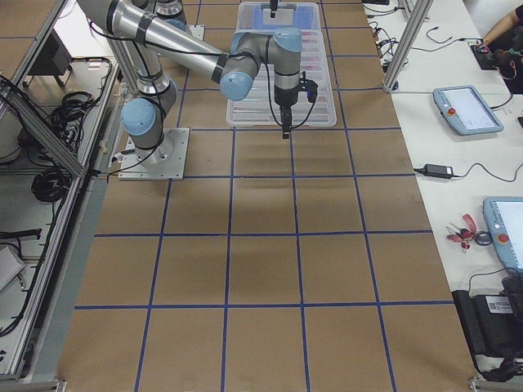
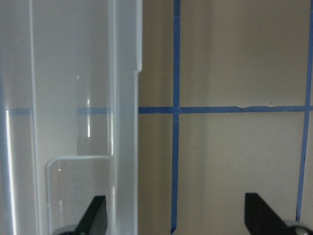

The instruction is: Place red block in blue tray from box

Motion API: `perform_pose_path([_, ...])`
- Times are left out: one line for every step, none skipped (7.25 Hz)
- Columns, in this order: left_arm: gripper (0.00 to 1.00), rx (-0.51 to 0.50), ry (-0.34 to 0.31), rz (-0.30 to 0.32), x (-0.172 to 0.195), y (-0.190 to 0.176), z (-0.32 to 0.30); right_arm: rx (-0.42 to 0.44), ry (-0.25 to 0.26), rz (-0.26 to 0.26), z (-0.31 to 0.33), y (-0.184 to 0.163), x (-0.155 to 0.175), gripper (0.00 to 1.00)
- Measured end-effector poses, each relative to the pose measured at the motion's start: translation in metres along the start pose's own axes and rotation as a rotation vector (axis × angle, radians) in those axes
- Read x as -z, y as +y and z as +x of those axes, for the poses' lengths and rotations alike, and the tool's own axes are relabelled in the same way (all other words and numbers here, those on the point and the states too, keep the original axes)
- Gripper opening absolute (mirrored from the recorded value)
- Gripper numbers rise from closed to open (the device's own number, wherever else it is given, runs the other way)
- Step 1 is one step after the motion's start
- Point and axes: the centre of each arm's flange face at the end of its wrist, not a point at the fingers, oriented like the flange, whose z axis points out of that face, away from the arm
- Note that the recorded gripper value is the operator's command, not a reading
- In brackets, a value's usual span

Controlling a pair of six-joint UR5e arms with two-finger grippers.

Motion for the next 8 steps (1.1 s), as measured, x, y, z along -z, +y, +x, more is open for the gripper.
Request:
perform_pose_path([0.96,-0.001,0.001,0.001,-0.017,0.002,0.0,-0.005,-0.025,0.01,-0.002,-0.001,0.019,1.0])
perform_pose_path([0.96,0.005,0.003,-0.006,-0.03,0.002,0.0,-0.025,-0.074,0.019,-0.004,0.002,0.049,1.0])
perform_pose_path([0.93,0.01,0.003,-0.015,-0.039,0.002,0.001,-0.056,-0.131,0.039,-0.011,0.011,0.089,1.0])
perform_pose_path([0.93,0.013,0.003,-0.021,-0.045,0.0,0.001,-0.08,-0.181,0.06,-0.024,0.02,0.123,1.0])
perform_pose_path([0.93,0.017,0.005,-0.023,-0.052,-0.003,0.001,-0.089,-0.209,0.072,-0.045,0.026,0.151,1.0])
perform_pose_path([0.93,0.02,0.007,-0.025,-0.059,-0.006,0.0,-0.084,-0.218,0.076,-0.064,0.03,0.168,1.0])
perform_pose_path([0.93,0.02,0.008,-0.028,-0.067,-0.01,0.0,-0.086,-0.224,0.072,-0.074,0.032,0.175,1.0])
perform_pose_path([0.92,0.018,0.01,-0.037,-0.076,-0.012,0.001,-0.103,-0.228,0.069,-0.078,0.031,0.177,1.0])
